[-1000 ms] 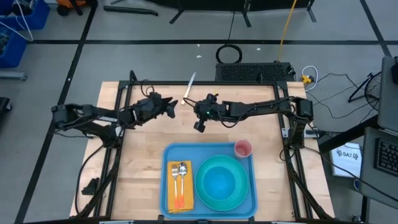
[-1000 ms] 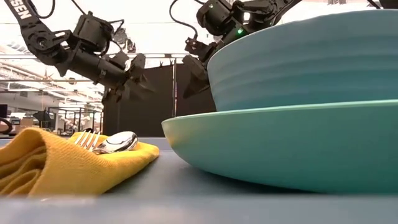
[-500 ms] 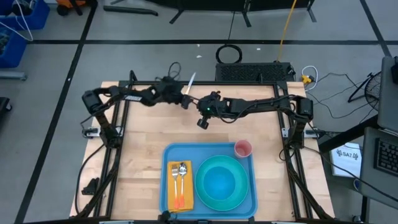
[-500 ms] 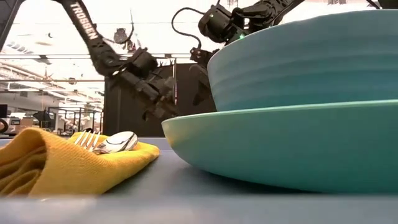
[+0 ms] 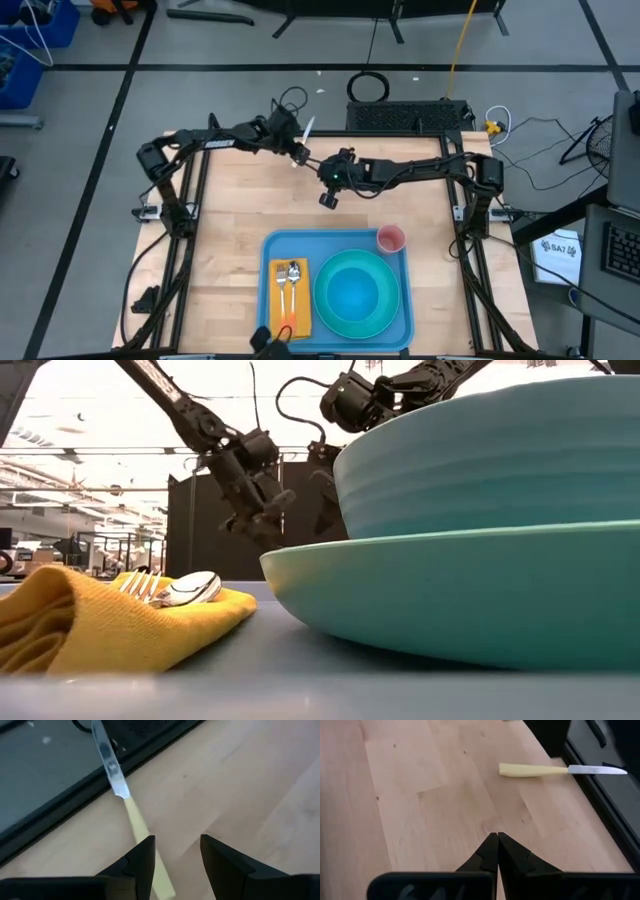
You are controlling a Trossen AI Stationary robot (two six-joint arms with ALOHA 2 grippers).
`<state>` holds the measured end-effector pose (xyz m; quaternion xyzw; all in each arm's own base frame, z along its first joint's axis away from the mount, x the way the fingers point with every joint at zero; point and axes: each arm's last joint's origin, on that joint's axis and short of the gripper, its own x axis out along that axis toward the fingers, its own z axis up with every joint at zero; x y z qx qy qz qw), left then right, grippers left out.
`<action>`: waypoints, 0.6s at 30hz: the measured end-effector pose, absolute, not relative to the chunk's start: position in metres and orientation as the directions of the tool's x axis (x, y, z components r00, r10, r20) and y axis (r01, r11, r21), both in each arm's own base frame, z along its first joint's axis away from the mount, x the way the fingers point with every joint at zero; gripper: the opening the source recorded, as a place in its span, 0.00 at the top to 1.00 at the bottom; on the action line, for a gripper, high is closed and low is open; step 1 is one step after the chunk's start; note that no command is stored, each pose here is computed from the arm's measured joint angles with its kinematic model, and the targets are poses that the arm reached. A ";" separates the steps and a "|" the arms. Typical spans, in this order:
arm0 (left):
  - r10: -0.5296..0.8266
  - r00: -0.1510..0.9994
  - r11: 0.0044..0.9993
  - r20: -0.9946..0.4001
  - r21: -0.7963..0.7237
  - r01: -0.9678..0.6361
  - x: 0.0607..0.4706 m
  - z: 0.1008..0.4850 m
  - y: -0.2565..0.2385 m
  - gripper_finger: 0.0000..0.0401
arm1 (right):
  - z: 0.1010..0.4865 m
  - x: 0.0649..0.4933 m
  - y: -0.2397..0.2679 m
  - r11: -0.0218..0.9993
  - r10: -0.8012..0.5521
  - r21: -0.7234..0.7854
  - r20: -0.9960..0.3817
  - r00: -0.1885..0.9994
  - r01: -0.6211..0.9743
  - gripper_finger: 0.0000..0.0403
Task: Set up tray
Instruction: Put the yellow table knife on the yellow table napkin beside the orange spoon
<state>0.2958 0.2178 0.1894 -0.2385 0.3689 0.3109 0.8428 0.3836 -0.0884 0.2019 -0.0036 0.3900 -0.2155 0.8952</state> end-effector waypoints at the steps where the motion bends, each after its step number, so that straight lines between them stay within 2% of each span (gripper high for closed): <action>1: 0.325 0.542 0.691 -0.775 -0.196 -0.696 0.296 0.185 0.222 0.59 | 0.202 0.383 -0.088 0.907 -0.389 -0.175 -0.697 0.602 0.383 1.00; 9: 0.226 0.471 0.649 -0.853 -0.229 -0.725 0.304 0.147 0.236 0.59 | 0.203 0.384 -0.088 0.908 -0.389 -0.175 -0.690 0.610 0.381 1.00; 12: 0.225 0.484 0.657 -0.846 -0.235 -0.716 0.313 0.147 0.239 0.59 | 0.203 0.384 -0.088 0.909 -0.389 -0.177 -0.688 0.612 0.378 1.00; 18: 0.250 0.434 0.660 -0.866 -0.175 -0.731 0.318 0.150 0.239 0.59 | 0.203 0.384 -0.088 0.910 -0.389 -0.181 -0.686 0.615 0.374 1.00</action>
